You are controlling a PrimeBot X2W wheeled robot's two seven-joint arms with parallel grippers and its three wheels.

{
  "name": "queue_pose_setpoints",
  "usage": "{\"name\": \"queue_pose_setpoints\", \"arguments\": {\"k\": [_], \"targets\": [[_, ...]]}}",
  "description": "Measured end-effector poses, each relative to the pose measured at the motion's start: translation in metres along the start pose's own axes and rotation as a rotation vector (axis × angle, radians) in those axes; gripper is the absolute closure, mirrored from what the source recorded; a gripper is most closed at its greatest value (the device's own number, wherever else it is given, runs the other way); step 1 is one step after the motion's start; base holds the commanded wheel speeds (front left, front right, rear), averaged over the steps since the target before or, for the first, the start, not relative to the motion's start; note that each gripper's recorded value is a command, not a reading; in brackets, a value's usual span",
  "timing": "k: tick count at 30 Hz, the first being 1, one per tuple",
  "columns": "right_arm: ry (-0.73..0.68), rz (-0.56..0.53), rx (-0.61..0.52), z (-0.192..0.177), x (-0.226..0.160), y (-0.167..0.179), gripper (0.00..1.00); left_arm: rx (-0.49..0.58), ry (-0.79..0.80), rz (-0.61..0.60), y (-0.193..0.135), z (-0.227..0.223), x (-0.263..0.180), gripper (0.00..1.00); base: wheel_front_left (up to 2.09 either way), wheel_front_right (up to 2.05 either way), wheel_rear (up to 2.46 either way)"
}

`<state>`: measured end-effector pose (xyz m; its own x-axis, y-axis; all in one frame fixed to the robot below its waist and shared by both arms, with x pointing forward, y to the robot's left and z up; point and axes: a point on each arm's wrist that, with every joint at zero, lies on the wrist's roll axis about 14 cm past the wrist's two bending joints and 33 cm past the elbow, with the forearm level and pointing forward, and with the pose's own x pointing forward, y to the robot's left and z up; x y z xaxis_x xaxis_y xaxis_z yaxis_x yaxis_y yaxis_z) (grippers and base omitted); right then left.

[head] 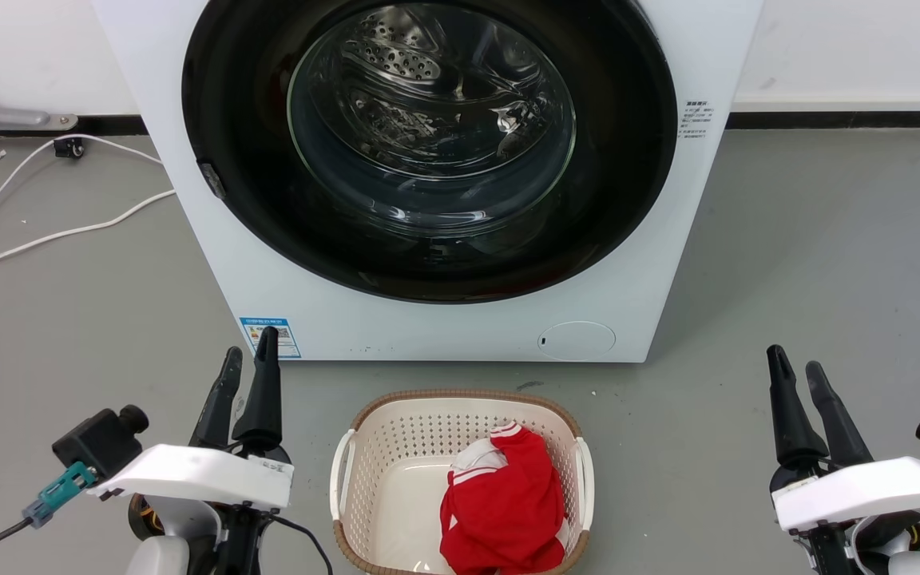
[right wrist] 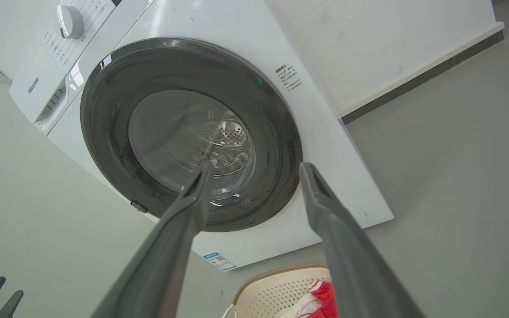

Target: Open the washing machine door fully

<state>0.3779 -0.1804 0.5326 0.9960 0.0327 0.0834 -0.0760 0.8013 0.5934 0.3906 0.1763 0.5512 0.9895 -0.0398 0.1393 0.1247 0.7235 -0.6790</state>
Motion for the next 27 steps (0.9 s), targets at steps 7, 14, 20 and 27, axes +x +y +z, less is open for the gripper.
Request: {"name": "queue_pose_setpoints", "arguments": {"k": [7,14,20,27], "targets": [[0.003,0.007,-0.105,-0.001,-0.001,0.001,0.0,0.133,0.012,-0.024,-0.005,-0.003,0.001,0.0,0.0,0.0,0.0],[0.011,0.015,-0.196,-0.003,-0.001,0.002,0.0,0.236,0.023,-0.031,-0.006,-0.008,0.001,0.0,0.0,0.0,0.0],[0.016,0.02,-0.266,-0.004,-0.002,0.002,0.0,0.315,0.021,-0.042,-0.008,-0.009,0.002,0.0,0.0,0.0,0.0],[0.011,0.026,-0.331,-0.003,-0.002,0.003,0.0,0.399,0.02,-0.06,-0.01,-0.009,0.002,0.0,0.0,0.0,0.0]]}}
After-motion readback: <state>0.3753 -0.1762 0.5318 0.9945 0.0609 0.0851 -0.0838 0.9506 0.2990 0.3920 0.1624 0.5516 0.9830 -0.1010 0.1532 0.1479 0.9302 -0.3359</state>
